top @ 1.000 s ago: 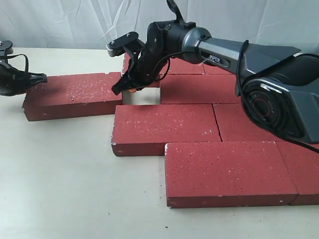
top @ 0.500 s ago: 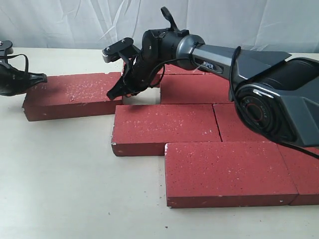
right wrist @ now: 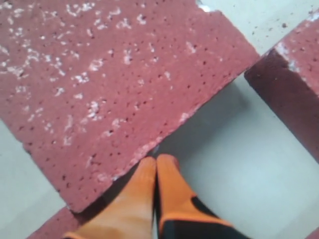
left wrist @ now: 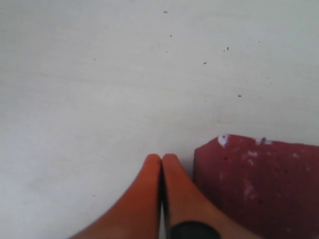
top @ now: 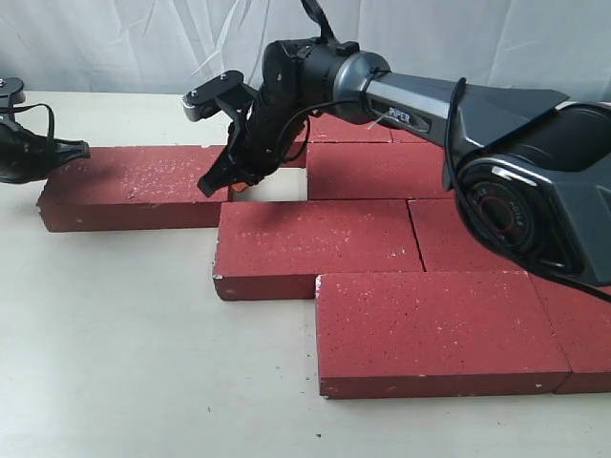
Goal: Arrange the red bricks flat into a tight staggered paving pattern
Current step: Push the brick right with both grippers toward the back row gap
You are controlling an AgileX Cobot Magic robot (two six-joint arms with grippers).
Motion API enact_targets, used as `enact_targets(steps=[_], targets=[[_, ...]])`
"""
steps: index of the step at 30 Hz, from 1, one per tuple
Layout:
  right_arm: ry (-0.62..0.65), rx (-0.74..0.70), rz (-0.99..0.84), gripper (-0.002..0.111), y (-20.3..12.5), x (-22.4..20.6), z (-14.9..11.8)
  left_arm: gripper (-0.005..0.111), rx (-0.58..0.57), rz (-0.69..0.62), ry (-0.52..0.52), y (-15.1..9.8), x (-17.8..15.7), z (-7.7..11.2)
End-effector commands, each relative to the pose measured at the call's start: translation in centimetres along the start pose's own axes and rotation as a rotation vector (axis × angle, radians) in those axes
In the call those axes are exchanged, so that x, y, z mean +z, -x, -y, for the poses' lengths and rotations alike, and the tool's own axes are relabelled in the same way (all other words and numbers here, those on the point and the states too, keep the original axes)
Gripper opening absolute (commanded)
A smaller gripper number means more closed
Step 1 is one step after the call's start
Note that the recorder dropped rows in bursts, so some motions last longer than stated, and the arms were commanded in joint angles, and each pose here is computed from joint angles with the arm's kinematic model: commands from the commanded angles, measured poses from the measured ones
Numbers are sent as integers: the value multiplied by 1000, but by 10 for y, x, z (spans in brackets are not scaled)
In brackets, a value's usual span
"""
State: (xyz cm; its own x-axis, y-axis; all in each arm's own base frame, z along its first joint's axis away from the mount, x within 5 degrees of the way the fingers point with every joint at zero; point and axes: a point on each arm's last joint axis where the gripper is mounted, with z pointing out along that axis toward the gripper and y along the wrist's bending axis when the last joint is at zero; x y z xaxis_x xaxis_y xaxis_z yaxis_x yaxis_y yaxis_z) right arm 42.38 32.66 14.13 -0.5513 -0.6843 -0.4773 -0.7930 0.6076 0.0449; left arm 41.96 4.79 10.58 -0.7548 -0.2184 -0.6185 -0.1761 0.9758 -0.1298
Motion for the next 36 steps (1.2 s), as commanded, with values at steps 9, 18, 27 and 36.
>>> enact_targets(steps=[9,18,27,36], targets=[[-100,-86,-18,-1,4,-15,7,0,16,-15,-27,0,0,8],[-140,-114,27,-1,20,-65,4,0,28,-15,-35,-1,0,15],[-177,-104,-15,-1,19,-87,4,0,46,-27,-58,-4,0,26],[-193,-82,-34,-1,19,-99,4,0,79,-36,-86,-7,1,44]])
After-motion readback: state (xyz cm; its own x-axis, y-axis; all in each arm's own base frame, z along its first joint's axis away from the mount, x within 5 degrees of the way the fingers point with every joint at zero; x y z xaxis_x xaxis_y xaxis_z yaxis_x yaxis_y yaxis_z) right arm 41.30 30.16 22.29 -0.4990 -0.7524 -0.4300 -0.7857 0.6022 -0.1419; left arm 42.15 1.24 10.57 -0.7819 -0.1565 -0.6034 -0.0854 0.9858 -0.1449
